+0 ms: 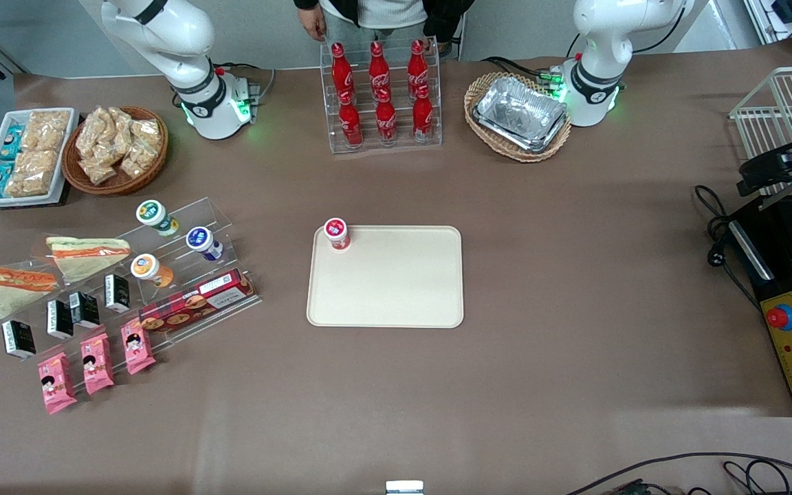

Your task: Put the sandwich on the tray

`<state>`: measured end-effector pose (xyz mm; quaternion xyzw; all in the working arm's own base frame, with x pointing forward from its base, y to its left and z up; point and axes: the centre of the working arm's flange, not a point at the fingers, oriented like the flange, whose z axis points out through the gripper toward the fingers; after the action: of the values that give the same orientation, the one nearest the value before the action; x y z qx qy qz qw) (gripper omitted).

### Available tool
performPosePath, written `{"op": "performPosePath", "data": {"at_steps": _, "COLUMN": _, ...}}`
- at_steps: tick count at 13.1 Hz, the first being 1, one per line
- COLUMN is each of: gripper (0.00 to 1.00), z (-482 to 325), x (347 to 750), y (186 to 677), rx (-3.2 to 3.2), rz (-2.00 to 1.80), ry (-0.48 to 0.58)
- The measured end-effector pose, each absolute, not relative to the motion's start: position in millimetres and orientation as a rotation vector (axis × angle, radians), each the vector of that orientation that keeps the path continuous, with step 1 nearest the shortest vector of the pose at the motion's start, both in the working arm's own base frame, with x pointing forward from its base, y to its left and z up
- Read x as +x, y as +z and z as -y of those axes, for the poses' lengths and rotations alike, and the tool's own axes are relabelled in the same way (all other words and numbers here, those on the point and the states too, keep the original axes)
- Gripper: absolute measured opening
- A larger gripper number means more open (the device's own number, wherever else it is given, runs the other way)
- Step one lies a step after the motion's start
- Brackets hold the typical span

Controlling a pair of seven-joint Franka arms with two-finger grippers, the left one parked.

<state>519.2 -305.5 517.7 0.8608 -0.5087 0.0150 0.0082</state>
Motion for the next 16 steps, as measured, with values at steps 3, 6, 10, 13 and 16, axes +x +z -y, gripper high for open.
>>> {"op": "performPosePath", "data": {"at_steps": 3, "gripper": 1.00, "z": 313.0, "x": 523.9, "y": 488.4, "rx": 2.697, "rz": 1.651, "ry": 0.111}}
{"op": "performPosePath", "data": {"at_steps": 6, "gripper": 1.00, "z": 312.1, "x": 528.5, "y": 460.5, "rx": 2.703, "rz": 1.689, "ry": 0.177}}
{"op": "performPosePath", "data": {"at_steps": 10, "gripper": 1.00, "z": 312.5, "x": 531.9, "y": 420.1, "rx": 2.690, "rz": 1.700, "ry": 0.148}}
{"op": "performPosePath", "data": {"at_steps": 13, "gripper": 1.00, "z": 312.0, "x": 531.6, "y": 402.4, "rx": 2.681, "rz": 1.718, "ry": 0.114}}
{"op": "performPosePath", "data": {"at_steps": 16, "gripper": 1.00, "z": 312.7, "x": 532.5, "y": 392.8, "rx": 2.675, "rz": 1.732, "ry": 0.138}}
